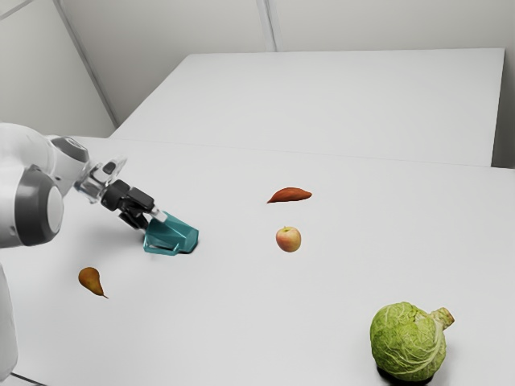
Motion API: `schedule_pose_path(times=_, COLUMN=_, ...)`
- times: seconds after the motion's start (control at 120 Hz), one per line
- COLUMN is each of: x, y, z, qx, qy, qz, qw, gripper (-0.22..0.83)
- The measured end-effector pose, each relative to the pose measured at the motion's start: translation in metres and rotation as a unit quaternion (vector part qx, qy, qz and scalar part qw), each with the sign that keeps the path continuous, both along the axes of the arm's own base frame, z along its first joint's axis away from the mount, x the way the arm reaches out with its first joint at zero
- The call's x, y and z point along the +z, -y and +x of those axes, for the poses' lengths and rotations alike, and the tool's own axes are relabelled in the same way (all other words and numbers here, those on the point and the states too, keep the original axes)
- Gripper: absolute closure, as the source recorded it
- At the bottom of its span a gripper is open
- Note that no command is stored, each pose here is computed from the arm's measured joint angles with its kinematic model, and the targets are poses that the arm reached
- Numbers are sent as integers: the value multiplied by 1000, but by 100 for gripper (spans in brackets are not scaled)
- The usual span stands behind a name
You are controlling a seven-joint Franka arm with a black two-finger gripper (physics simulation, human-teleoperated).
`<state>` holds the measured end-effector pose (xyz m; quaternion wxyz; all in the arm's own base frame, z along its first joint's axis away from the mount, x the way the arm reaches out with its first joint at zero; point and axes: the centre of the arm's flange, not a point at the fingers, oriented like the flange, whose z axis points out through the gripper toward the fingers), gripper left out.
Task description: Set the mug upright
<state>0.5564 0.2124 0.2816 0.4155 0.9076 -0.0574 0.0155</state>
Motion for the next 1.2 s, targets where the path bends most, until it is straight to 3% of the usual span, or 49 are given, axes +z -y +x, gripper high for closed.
schedule_pose_path(times=0.333, x=-10, y=8, z=6, qx=5, qy=21, qz=-18, qw=1000, gripper=3)
schedule_pose_path(times=0.808, x=-8, y=12, z=9, qx=2, qy=39, qz=-25, qw=999, gripper=52)
schedule_pose_path(times=1.117, x=12, y=25, z=17, qx=-4, qy=67, qz=-35, qw=997, gripper=72)
schedule_pose_path(times=1.2, x=29, y=32, z=20, qx=-10, qy=83, qz=-37, qw=996, gripper=73)
